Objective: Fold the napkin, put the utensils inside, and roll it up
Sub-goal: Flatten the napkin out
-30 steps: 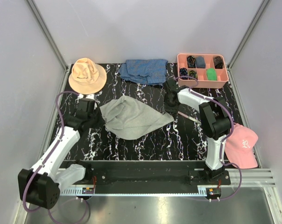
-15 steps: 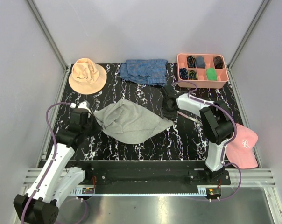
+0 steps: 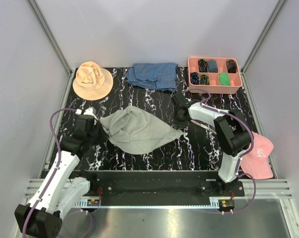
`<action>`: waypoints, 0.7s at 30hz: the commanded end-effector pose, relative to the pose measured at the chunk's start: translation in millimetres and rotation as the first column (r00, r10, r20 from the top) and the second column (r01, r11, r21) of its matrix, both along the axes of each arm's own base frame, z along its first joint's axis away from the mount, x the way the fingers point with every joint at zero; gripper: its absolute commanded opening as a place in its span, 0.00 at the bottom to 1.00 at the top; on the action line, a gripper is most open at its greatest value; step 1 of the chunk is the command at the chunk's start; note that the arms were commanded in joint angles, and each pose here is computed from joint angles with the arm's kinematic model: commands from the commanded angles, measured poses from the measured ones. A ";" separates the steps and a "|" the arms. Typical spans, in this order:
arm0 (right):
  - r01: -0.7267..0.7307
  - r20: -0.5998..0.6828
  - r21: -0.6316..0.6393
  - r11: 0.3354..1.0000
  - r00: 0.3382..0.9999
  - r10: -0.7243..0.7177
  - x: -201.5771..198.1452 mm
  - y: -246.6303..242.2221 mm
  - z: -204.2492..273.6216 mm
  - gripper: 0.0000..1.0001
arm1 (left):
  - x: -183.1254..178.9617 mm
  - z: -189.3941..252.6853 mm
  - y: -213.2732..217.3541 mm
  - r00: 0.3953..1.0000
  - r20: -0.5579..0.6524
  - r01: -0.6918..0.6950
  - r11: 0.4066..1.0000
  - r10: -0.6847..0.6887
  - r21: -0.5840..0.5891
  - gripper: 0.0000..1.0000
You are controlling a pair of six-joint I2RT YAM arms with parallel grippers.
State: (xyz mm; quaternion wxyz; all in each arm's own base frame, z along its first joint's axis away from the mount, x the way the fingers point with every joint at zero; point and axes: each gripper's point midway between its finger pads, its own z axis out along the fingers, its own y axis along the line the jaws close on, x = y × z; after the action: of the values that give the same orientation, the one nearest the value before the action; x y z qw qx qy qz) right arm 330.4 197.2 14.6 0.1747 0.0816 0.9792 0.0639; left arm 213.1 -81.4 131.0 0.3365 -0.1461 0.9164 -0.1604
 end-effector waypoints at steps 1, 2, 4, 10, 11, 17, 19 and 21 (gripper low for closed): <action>-0.008 0.022 0.007 1.000 1.000 0.008 -5.0 0.3 16.6 0.00 | 8.0 11.1 -1.2 0.999 0.045 0.019 1.000 -0.020 0.003 0.00; -0.005 0.038 0.002 1.000 0.999 0.005 -3.2 -1.2 21.7 0.00 | 9.7 13.0 0.8 0.999 0.051 0.010 1.000 -0.010 0.011 0.00; -0.004 0.089 0.007 1.000 0.996 0.004 1.2 -3.1 43.2 0.00 | 14.6 23.3 1.9 0.997 0.079 0.001 1.000 -0.002 0.014 0.00; -0.002 0.285 -0.018 1.000 0.959 0.007 13.8 -19.5 132.9 0.00 | 36.4 77.1 12.3 0.975 0.218 -0.046 0.997 0.033 0.054 0.00; 0.009 0.335 -0.020 1.000 0.942 -0.002 15.2 -24.9 153.7 0.00 | 40.8 94.0 17.0 0.965 0.260 -0.064 0.995 0.044 0.071 0.00; 0.030 0.536 -0.028 0.999 0.844 -0.011 13.9 -48.3 246.5 0.00 | 47.0 156.7 29.5 0.917 0.392 -0.118 0.989 0.072 0.094 0.00; 0.029 0.604 -0.022 0.999 0.797 -0.010 8.1 -57.0 280.5 0.00 | 45.5 168.6 31.9 0.908 0.412 -0.124 0.987 0.073 0.099 0.00; 0.036 0.666 -0.005 0.999 0.746 -0.024 0.4 -66.2 312.7 0.00 | 41.3 183.4 34.9 0.898 0.431 -0.136 0.986 0.083 0.095 0.00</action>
State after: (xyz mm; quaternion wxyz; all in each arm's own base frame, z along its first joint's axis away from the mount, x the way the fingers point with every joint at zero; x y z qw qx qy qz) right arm 345.4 158.5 265.2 0.4442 0.0715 0.8875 0.0997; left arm 255.5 -60.4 278.7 0.5052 -0.1357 0.8415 -0.1350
